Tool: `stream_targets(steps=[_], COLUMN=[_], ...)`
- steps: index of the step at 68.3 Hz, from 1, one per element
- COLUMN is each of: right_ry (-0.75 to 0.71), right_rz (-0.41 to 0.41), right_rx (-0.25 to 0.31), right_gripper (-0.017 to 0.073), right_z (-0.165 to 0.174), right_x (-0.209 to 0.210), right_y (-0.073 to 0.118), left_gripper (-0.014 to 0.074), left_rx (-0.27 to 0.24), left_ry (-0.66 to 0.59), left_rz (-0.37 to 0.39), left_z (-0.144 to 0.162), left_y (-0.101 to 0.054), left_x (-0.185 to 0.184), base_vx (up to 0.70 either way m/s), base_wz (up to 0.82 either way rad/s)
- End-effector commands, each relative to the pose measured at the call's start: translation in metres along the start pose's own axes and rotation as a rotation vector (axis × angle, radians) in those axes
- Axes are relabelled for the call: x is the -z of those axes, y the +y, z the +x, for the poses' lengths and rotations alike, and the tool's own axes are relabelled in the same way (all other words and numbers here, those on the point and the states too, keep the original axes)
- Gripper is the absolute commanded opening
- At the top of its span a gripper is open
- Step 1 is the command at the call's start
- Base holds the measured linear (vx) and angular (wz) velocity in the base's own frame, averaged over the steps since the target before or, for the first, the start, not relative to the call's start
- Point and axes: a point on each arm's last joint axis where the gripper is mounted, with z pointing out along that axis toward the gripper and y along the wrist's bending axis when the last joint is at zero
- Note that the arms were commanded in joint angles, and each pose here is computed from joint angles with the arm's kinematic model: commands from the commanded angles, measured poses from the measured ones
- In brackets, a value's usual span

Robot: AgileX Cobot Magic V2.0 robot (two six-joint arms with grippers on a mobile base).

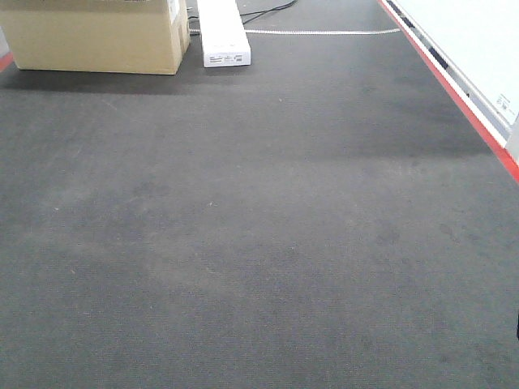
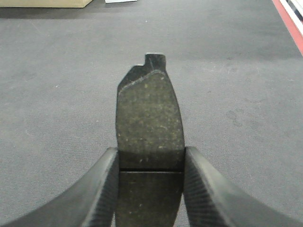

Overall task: Move and align brake pads A on conveyor
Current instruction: 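Drive up to the black belt conveyor holding both pads above it, then lower the left gripper to the belt and release its brake pad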

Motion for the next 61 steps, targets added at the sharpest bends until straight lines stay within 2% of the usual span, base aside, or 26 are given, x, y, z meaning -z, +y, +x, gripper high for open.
stream_targets(steps=[1,9,17,29,41,61], right_ry=[-0.117,-0.117,-0.117,-0.117,-0.117,-0.117], right_rz=[-0.008,-0.008,-0.008,-0.008,-0.008,-0.008], right_rx=[0.012,0.012,0.012,0.012,0.012,0.012], right_gripper=[-0.0004,-0.0004,-0.0004,-0.0004,-0.0004,-0.0004], right_z=[-0.017,-0.017,-0.017,-0.017,-0.017,-0.017], right_x=[0.004,0.004,0.004,0.004,0.004,0.004], right_y=[0.001,0.001,0.001,0.001,0.001,0.001], left_gripper=[0.0004,0.0004,0.0006,0.0023,0.0035,0.0058], left_rx=[0.03,0.036,0.087,0.086,0.087,0.088], left_ry=[-0.073,0.004,0.099,0.249,0.396,0.615], left_rz=[0.007,0.008,0.003,-0.006,-0.014,-0.026], left_z=[-0.027,-0.05,-0.071,-0.086,-0.086,-0.064], left_y=[-0.001,-0.001,-0.001,-0.001,0.0,0.001], left_x=[-0.002,-0.017,-0.041,-0.088,-0.144,-0.227], base_vx=[0.0,0.0,0.0,0.0,0.0,0.0], base_wz=[0.0,0.0,0.0,0.0,0.0,0.0])
